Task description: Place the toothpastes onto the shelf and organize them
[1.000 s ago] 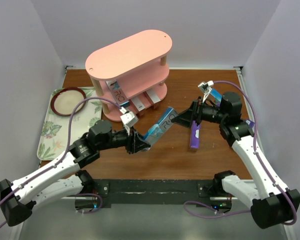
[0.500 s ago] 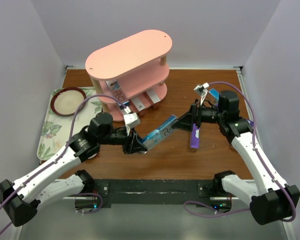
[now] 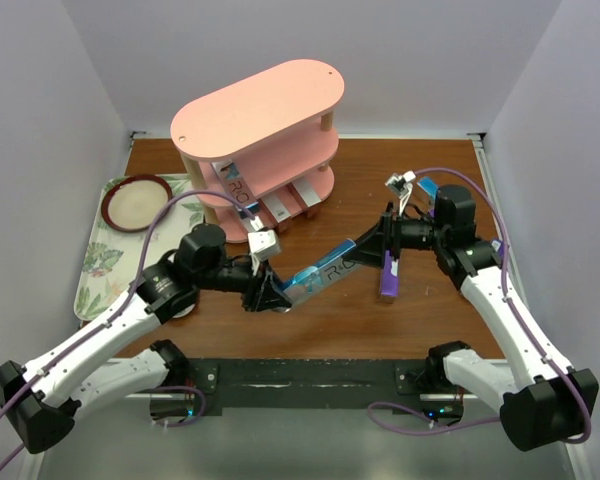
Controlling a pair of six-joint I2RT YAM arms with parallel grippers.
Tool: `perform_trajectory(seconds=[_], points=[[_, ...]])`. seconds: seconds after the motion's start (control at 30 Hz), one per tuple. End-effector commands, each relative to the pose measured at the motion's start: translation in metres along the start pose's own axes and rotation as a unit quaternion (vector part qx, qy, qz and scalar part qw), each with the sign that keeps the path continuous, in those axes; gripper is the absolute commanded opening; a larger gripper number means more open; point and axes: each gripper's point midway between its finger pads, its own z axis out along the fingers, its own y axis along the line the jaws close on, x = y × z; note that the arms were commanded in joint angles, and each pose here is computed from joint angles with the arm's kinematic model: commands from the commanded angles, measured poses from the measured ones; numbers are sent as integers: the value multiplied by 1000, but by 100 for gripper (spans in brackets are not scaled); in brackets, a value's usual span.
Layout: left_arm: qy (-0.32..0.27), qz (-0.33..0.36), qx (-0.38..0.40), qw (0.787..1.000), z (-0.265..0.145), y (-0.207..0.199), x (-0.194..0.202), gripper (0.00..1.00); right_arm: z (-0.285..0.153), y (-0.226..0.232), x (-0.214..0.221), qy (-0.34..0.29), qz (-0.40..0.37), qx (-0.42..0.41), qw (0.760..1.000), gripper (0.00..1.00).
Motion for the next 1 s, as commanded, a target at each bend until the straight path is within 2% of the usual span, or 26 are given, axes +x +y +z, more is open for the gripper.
perform_trajectory(seconds=[0.0,0.1,0.23,0.4,0.7,0.73,0.8,0.87,0.9,0.97], points=[[-35,43,28,998,-3,-9,-33,28,0,18,-2,-6,-23,-44,999,86],[-35,43,27,998,-2,-5,-34,28,1,24,2,1,-30,-63,998,82],[-26,39,34,998,0,-3,-35,29,4,21,4,7,-28,-69,997,71],[-25,45,34,998,-2,-3,-38,30,7,18,9,18,-21,-78,997,63],[-18,50,7,999,-2,9,-43,33,10,21,13,32,-19,-96,995,35],[-19,51,3,999,-2,11,-45,36,10,21,13,33,-18,-96,995,30],[-17,48,-12,999,-2,16,-45,43,10,21,13,32,-18,-93,995,28],[-18,46,-37,998,-3,26,-46,55,11,18,11,29,-15,-84,996,25],[-18,43,-48,998,-3,30,-46,67,11,18,10,28,-14,-82,996,23],[-31,41,-84,995,-6,40,-52,74,13,13,8,23,-6,-67,997,17]])
